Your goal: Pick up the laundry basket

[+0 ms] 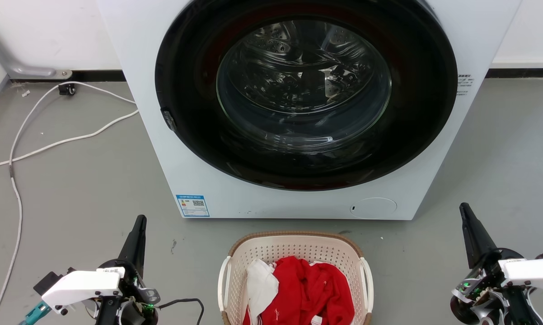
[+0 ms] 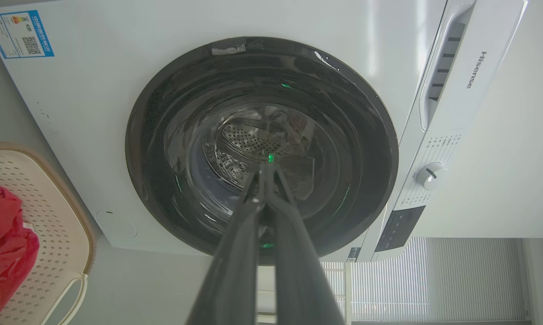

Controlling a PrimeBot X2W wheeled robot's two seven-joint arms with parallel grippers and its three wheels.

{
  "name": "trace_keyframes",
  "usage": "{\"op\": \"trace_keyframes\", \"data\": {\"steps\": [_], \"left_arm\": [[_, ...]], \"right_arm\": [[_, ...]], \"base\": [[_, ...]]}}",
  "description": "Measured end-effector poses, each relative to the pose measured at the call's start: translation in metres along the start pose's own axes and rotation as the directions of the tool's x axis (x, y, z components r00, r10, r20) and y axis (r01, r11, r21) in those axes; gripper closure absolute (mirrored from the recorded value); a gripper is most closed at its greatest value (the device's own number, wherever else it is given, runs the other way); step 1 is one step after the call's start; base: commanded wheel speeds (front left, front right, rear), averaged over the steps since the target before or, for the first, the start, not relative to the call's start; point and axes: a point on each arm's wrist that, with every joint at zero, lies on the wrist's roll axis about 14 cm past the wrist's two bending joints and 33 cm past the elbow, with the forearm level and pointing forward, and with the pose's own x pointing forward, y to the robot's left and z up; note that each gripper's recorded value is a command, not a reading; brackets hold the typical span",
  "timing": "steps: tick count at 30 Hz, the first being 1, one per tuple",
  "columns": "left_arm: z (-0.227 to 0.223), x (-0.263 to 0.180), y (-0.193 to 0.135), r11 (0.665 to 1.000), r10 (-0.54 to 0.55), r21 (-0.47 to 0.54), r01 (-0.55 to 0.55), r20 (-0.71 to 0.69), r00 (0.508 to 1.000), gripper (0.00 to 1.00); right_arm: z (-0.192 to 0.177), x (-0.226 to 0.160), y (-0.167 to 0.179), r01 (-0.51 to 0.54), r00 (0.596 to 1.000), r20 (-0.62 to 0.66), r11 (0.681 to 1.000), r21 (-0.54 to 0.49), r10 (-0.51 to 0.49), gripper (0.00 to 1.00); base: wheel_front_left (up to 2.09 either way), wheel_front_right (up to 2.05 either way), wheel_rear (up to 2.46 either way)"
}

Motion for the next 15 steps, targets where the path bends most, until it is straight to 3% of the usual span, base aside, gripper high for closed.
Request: {"op": "trace_keyframes", "data": {"steps": [15], "left_arm": [[-0.0003, 0.0000, 0.0000, 1.000, 0.000, -0.001, 0.000, -0.001, 1.000, 1.00]], "right_arm": [[0.0002, 0.0000, 0.0000, 0.000, 1.000, 0.000, 1.000, -0.001, 0.000, 1.00]], "base": [[0.00, 0.00, 0.00]]}}
